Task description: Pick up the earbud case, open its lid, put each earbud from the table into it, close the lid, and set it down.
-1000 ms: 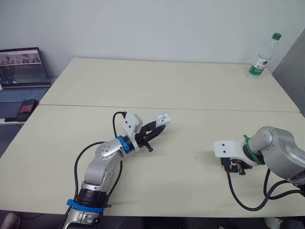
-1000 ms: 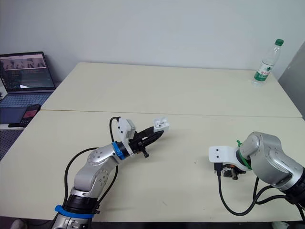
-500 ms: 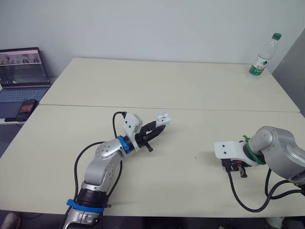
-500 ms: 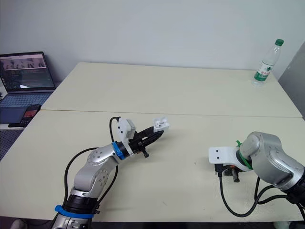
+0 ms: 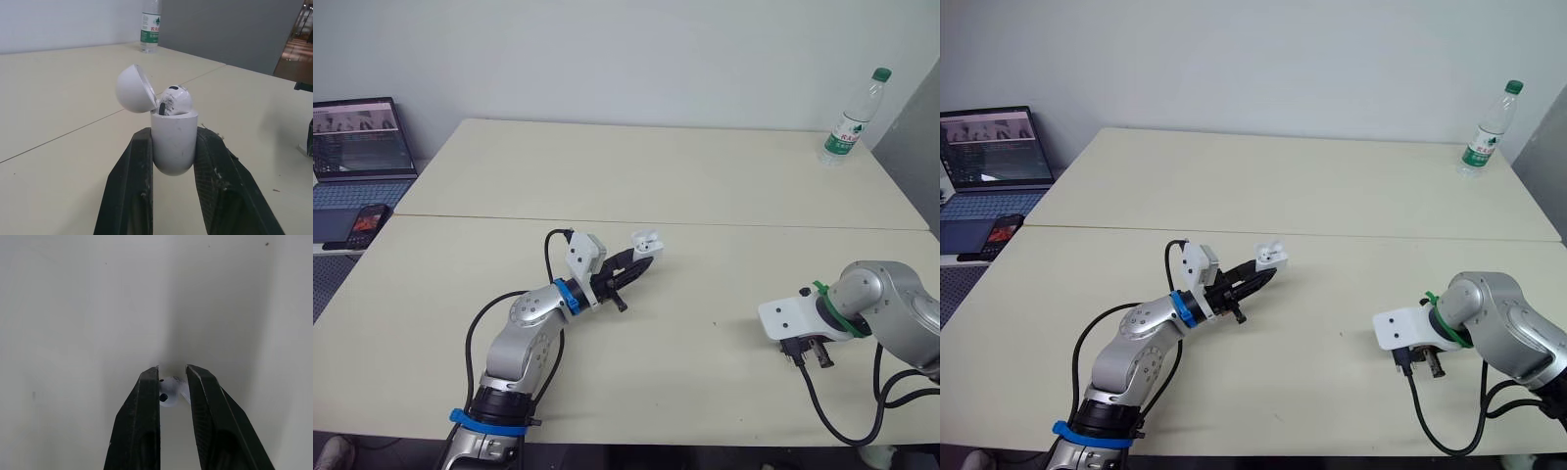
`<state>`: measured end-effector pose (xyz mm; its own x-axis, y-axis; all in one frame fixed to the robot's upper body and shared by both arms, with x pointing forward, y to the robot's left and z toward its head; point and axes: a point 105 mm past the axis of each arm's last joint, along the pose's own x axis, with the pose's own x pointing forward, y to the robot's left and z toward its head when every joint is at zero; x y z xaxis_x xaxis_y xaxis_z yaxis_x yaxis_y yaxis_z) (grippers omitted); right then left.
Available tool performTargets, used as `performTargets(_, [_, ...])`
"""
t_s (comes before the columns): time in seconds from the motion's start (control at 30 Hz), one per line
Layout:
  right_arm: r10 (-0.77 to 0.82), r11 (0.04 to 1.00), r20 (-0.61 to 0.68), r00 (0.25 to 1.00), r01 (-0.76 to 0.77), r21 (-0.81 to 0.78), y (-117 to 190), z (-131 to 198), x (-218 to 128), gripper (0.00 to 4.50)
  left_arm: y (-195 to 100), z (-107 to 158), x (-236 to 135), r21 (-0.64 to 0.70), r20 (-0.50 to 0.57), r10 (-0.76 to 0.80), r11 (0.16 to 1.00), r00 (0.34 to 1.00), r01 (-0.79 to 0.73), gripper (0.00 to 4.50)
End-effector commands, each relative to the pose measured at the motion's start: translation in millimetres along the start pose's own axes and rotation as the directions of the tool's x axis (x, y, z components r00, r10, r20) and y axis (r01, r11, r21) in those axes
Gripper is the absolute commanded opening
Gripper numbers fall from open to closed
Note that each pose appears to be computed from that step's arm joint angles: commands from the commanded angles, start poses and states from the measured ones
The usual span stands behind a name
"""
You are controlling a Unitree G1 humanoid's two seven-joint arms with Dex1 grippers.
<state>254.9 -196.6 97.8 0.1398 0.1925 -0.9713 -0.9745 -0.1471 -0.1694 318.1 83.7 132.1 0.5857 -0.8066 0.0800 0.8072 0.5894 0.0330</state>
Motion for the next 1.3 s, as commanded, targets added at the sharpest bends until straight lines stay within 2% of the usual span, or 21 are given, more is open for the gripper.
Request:
performTargets(0.03, [-0.038,0.999,0.003,0.999,0.038,-0.025,-4.7,-1.2,-8.4,0.90,-2.9,14.3,1.0,0.042,0.042,-0.014,0.999,0.999,0.013,0.77])
performTargets(0.23, [0.002,0.993,0.037,0.999,0.002,-0.114,0.6,0.2,-11.7,0.90,-2.8,14.3,1.0,0.042,0.040,-0.014,0.999,0.999,0.012,0.77])
performTargets(0.33, [-0.013,0.986,0.062,0.998,0.023,-0.164,-4.1,0.6,-11.6,1.52,-2.8,14.3,1.2,0.041,0.041,-0.013,0.999,0.999,0.011,0.77])
performTargets(0.4, [-0.009,0.983,0.094,0.996,0.026,-0.180,-5.1,2.8,-12.9,2.16,-2.7,14.3,1.1,0.041,0.041,-0.013,0.999,0.999,0.011,0.77])
performTargets(0.67, [-0.001,0.955,0.092,0.996,0.029,-0.296,-7.9,-4.5,-14.7,2.16,-3.0,14.2,0.2,0.039,0.041,-0.012,0.999,0.999,0.010,0.77])
performTargets(0.87, [0.027,0.924,0.016,1.000,-0.019,-0.382,-5.1,-19.0,-15.1,2.16,-2.3,13.8,-0.1,0.039,0.039,-0.009,0.999,0.999,0.007,0.77])
performTargets(1.3, [0.016,0.870,0.024,1.000,-0.002,-0.493,-10.5,-15.8,-10.8,2.16,-2.1,13.3,-0.3,0.037,0.039,-0.007,0.999,0.999,0.005,0.77])
